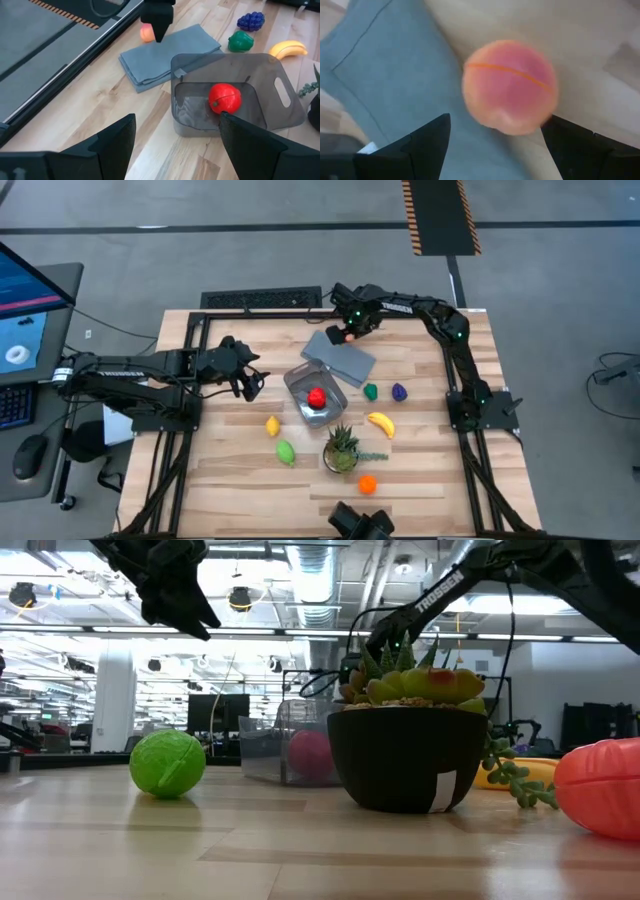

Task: Pick and placing Produce into tupperware
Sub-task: Put the pink peach into the black bin

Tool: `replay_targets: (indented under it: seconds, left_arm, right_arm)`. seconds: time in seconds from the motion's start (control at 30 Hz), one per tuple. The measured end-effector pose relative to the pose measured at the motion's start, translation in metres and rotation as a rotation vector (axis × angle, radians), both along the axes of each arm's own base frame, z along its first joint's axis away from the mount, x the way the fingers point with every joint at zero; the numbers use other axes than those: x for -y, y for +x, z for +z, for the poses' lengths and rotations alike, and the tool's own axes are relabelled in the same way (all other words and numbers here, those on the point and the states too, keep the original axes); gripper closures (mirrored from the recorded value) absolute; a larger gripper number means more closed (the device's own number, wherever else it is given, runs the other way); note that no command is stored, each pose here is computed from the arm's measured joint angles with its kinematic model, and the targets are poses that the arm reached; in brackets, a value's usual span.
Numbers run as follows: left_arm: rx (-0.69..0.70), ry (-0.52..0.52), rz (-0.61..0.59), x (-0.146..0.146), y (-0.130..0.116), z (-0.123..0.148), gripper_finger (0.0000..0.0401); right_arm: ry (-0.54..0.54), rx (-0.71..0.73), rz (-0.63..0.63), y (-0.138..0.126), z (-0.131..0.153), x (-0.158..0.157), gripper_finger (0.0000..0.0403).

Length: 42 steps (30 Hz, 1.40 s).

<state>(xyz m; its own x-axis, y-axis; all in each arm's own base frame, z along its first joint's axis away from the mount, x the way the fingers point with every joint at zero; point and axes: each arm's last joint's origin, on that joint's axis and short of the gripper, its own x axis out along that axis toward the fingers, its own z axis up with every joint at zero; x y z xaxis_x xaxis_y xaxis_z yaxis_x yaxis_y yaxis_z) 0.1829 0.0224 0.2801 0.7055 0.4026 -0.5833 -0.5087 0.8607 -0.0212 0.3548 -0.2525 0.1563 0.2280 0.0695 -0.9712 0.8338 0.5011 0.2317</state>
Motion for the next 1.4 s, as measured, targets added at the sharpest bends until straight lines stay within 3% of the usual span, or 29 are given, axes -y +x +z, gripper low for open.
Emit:
replay_targets:
  seconds: [0.57, 1.4]
  left_arm:
    - [-0.027, 0.001, -0.001, 0.0, -0.002, -0.002, 0.0128]
    - [-0.03, 0.012, 0.001, 0.0, -0.002, -0.002, 0.0128]
  right_arm:
    - [-0.062, 0.078, -0.053, 0.001, 0.021, 0.02, 0.0072]
    - [-0.091, 0.069, -0.066, 0.003, 0.019, 0.022, 0.0072]
